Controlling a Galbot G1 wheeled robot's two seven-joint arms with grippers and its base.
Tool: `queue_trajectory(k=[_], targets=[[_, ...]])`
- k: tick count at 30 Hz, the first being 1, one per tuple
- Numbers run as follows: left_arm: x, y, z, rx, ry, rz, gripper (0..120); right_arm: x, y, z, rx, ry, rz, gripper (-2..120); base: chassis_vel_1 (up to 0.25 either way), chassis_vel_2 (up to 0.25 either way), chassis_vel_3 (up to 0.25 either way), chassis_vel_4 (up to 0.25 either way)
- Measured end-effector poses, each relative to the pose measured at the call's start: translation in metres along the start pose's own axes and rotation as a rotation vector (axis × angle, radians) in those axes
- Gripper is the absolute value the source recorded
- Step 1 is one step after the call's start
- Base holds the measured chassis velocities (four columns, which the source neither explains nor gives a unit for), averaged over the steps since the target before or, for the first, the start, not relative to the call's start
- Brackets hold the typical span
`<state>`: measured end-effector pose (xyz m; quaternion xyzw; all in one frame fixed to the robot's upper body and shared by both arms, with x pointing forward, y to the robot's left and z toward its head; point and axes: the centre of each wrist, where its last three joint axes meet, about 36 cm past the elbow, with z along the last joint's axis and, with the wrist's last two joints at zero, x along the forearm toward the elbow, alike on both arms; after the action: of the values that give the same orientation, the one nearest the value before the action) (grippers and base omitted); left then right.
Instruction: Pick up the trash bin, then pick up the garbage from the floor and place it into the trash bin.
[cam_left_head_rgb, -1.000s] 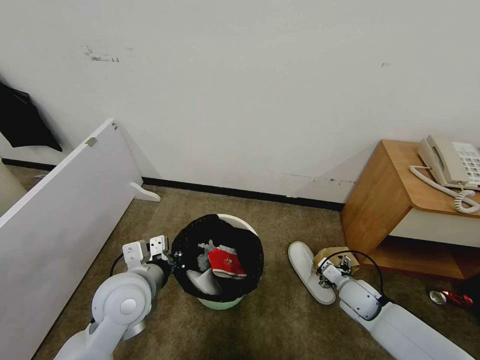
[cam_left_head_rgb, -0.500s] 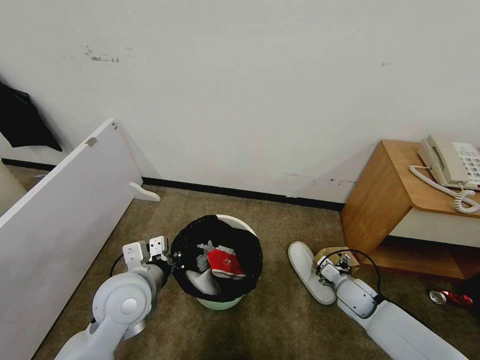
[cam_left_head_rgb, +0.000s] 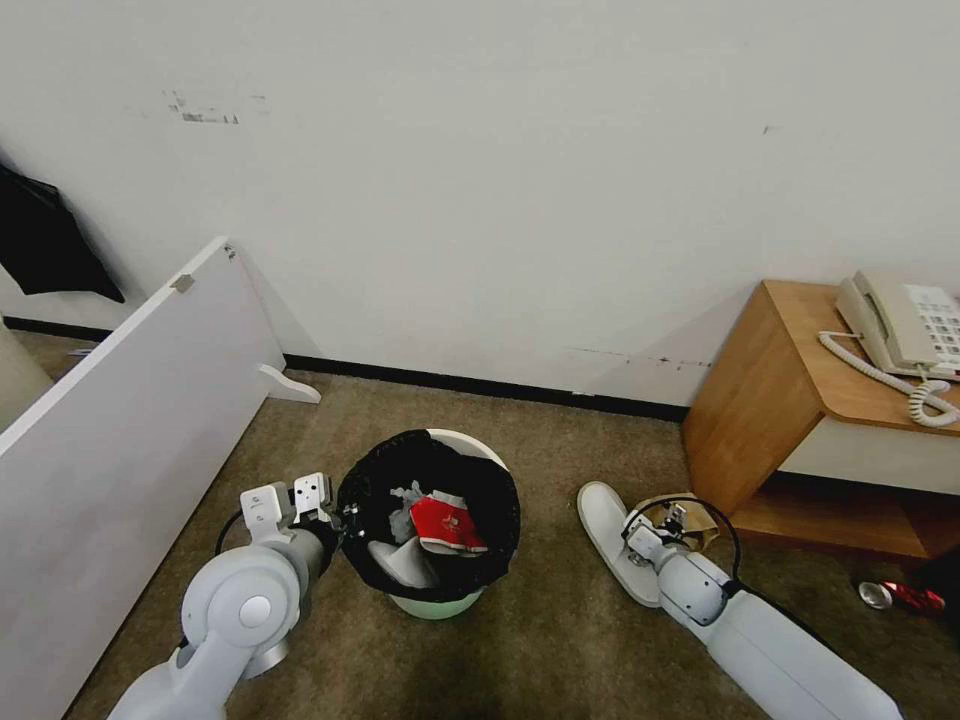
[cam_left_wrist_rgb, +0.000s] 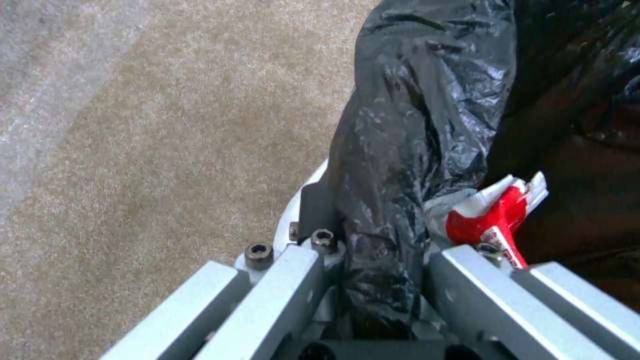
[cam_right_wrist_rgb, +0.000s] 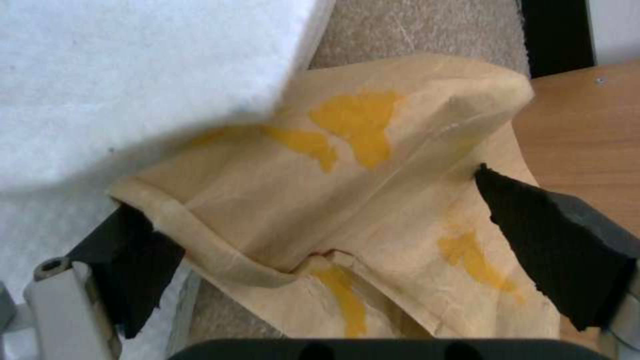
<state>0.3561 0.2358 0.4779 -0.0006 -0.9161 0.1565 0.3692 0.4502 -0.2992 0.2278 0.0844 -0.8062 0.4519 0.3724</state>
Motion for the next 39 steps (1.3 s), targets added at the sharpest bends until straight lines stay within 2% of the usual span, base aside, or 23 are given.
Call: queue_trajectory(k=[14, 16, 17, 19, 21, 22, 23, 25, 26, 28, 29, 31, 34, 37, 39], targets=[[-0.002, 0.000, 0.001, 0.000, 0.000, -0.003, 1, -0.007, -0.001, 0.018, 0.018, 0.029, 0.044, 99, 0.000, 0.000, 0.000, 0.000], [-0.002, 0.000, 0.002, 0.000, 0.000, -0.005, 1, -0.007, -0.001, 0.019, 0.017, 0.030, 0.045, 90, 0.000, 0.000, 0.000, 0.000], [-0.002, 0.000, 0.002, 0.000, 0.000, -0.005, 1, -0.007, -0.001, 0.019, 0.017, 0.030, 0.045, 90, 0.000, 0.000, 0.000, 0.000], [-0.002, 0.000, 0.002, 0.001, 0.001, -0.005, 1, -0.007, -0.002, 0.020, 0.019, 0.030, 0.051, 80, 0.000, 0.000, 0.000, 0.000], [-0.003, 0.000, 0.003, 0.001, 0.001, -0.005, 1, -0.007, -0.002, 0.020, 0.020, 0.030, 0.053, 77, 0.000, 0.000, 0.000, 0.000], [-0.003, 0.000, 0.003, 0.003, 0.001, -0.004, 1, -0.007, -0.001, 0.020, 0.023, 0.031, 0.058, 69, 0.000, 0.000, 0.000, 0.000], [-0.003, 0.000, 0.003, 0.003, 0.001, -0.004, 1, -0.007, -0.001, 0.020, 0.023, 0.031, 0.058, 69, 0.000, 0.000, 0.000, 0.000], [-0.003, 0.000, 0.003, 0.005, 0.002, -0.004, 1, -0.008, -0.001, 0.020, 0.030, 0.033, 0.068, 59, 0.000, 0.000, 0.000, 0.000], [-0.003, 0.000, 0.003, 0.005, 0.002, -0.004, 1, -0.008, -0.001, 0.020, 0.030, 0.033, 0.068, 59, 0.000, 0.000, 0.000, 0.000], [-0.004, 0.000, 0.004, 0.006, 0.001, -0.004, 1, -0.008, -0.003, 0.020, 0.040, 0.032, 0.086, 47, 0.000, 0.000, 0.000, 0.000], [-0.004, 0.000, 0.004, 0.006, 0.001, -0.004, 1, -0.008, -0.003, 0.020, 0.040, 0.032, 0.086, 47, 0.000, 0.000, 0.000, 0.000], [-0.004, 0.000, 0.005, 0.006, 0.001, -0.004, 1, -0.009, -0.006, 0.019, 0.042, 0.032, 0.098, 36, 0.000, 0.000, 0.000, 0.000], [-0.005, -0.001, 0.006, 0.006, 0.002, -0.003, 1, -0.009, -0.008, 0.020, 0.042, 0.033, 0.103, 30, 0.000, 0.000, 0.000, 0.000], [-0.005, -0.002, 0.009, 0.005, 0.004, -0.003, 1, -0.009, -0.010, 0.020, 0.043, 0.031, 0.114, 13, 0.000, 0.000, 0.000, 0.000], [-0.006, -0.002, 0.010, 0.005, 0.006, -0.003, 1, -0.008, -0.011, 0.019, 0.044, 0.029, 0.119, 8, 0.000, 0.000, 0.000, 0.000]])
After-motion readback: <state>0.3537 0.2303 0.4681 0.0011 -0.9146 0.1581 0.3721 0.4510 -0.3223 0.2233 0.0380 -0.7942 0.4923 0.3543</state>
